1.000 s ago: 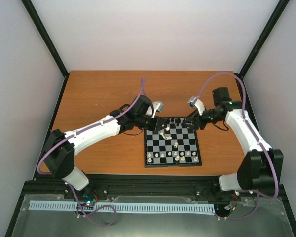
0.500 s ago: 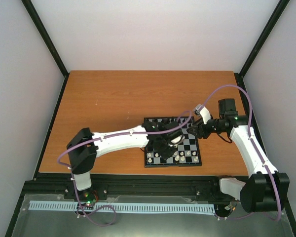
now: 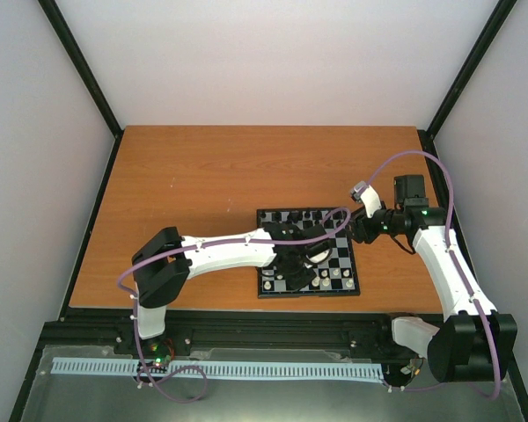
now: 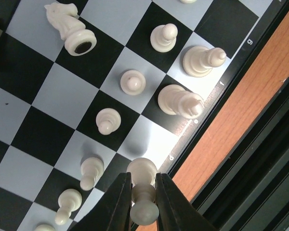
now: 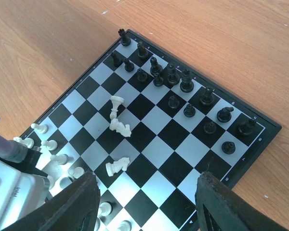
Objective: Set up the chess pieces on the board
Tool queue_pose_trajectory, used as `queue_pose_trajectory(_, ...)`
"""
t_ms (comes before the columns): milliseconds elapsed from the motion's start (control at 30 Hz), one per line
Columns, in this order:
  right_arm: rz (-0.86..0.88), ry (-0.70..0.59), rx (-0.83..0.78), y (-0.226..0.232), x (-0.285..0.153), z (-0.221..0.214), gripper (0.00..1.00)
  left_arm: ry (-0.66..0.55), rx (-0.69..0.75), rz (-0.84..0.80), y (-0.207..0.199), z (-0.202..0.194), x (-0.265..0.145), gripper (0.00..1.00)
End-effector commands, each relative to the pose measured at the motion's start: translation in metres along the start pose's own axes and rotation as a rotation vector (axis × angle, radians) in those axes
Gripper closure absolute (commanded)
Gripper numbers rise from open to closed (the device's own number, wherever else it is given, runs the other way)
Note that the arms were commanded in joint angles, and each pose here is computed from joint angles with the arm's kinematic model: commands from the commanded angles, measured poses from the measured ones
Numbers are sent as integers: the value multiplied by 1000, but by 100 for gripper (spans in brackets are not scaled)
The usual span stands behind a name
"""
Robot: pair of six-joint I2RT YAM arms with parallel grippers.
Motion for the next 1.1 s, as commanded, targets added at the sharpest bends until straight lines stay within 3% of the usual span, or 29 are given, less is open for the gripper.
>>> queue_pose_trajectory(0, -7, -6, 4, -3, 1, -1, 45, -35, 8, -34, -8, 14, 5, 82)
queue_pose_trajectory(533, 17, 10, 13, -3, 4, -3, 45, -30, -1, -40, -8, 16, 18, 80)
queue_pose_trajectory(800, 24, 13, 12, -2, 5, -4, 45, -29, -10, -31, -7, 15, 19, 71)
queue_pose_trajectory(1067, 29, 13, 12, -1, 5, -4, 45, -122, 3, -18, -7, 25, -35, 59)
Point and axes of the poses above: each gripper's point midway between its finger pads, its own x axis out along the fingers, its own y axis along the line the jaws close on, z = x × y, the point moved 5 cm from there along -x, back along the fingers, and after that the axes turned 9 degrees about x, right-handed, at the moved point
